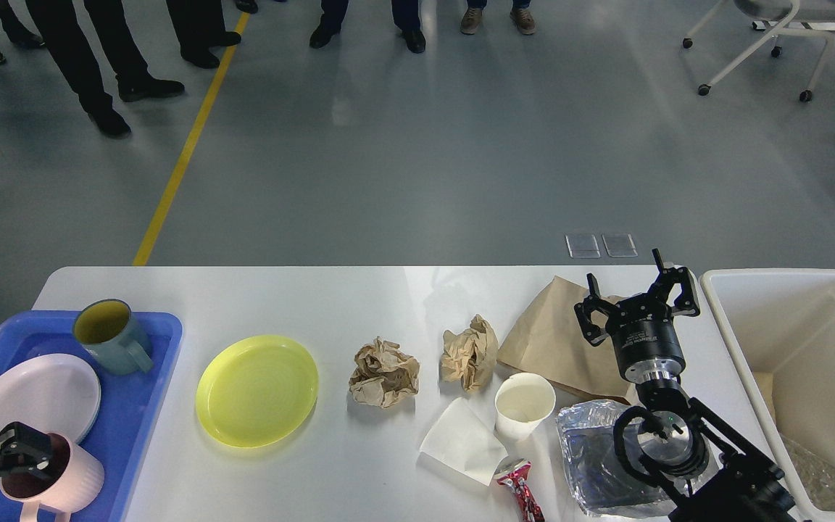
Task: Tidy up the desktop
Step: 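Set the dark-red cup down on the blue tray and release, then move the left gripper over the yellow plate and lower it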
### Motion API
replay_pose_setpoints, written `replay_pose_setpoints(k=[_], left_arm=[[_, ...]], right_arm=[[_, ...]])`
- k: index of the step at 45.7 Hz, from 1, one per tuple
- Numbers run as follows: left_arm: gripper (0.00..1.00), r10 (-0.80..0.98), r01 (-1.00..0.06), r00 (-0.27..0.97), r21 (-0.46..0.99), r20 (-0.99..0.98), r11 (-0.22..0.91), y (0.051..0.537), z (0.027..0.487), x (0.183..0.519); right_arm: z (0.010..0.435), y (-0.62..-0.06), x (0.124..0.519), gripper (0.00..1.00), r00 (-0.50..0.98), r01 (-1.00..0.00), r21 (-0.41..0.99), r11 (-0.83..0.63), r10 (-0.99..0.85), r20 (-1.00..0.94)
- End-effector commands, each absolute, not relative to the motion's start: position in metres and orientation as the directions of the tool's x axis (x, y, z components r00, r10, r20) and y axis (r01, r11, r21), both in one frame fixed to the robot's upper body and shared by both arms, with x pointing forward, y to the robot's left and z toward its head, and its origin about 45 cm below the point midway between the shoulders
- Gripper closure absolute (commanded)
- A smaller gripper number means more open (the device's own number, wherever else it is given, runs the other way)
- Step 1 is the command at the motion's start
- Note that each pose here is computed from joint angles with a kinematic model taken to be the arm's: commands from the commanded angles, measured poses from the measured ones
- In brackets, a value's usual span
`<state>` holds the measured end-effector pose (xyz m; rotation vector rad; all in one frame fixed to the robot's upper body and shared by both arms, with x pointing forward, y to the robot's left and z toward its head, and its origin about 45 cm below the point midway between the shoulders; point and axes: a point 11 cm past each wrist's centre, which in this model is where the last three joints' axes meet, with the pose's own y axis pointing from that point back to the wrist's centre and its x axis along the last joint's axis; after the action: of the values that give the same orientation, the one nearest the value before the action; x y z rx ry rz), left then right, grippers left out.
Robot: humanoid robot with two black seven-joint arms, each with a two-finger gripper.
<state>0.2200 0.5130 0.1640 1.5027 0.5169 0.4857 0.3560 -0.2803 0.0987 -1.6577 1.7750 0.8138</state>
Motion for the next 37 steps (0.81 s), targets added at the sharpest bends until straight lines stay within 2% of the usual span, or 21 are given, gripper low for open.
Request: replay_pose_setpoints(k=[1, 11, 23, 29, 37], left_arm=[[0.04, 0.609, 0.025, 0.793, 1.000, -0.022, 0.003, 0.516, 0.198, 0.232], [0.04, 0.548, 0.007, 0.835, 0.997, 0.034, -0.073, 0.492, 0.265, 0.267], [0.04, 0.475, -0.117, 0.868, 0.989, 0.146, -0.089, 0.410, 0.345, 0.315], [0.04, 0.399, -0.165, 0.899, 0.984, 0.181, -0.074, 0.355, 0.376, 0.323], [0.04, 0.362, -0.210, 0.909, 0.977, 0.208, -0.034, 0.306, 0.406, 0.315]], right_arm=[[0.099, -0.280, 0.356, 0.00, -0.067, -0.998, 0.050, 0.045, -0.650, -0.757], [0.099, -0.281, 0.356, 0.00, -0.067, -0.998, 0.049, 0.046, -0.651, -0.756], [0.099, -0.280, 0.356, 0.00, -0.067, -0.998, 0.050, 0.045, -0.650, -0.757], [0.099, -0.281, 0.356, 0.00, -0.067, -0.998, 0.048, 0.046, -0.652, -0.756], [0.099, -0.281, 0.356, 0.00, -0.067, -0.998, 0.049, 0.045, -0.652, -0.756]])
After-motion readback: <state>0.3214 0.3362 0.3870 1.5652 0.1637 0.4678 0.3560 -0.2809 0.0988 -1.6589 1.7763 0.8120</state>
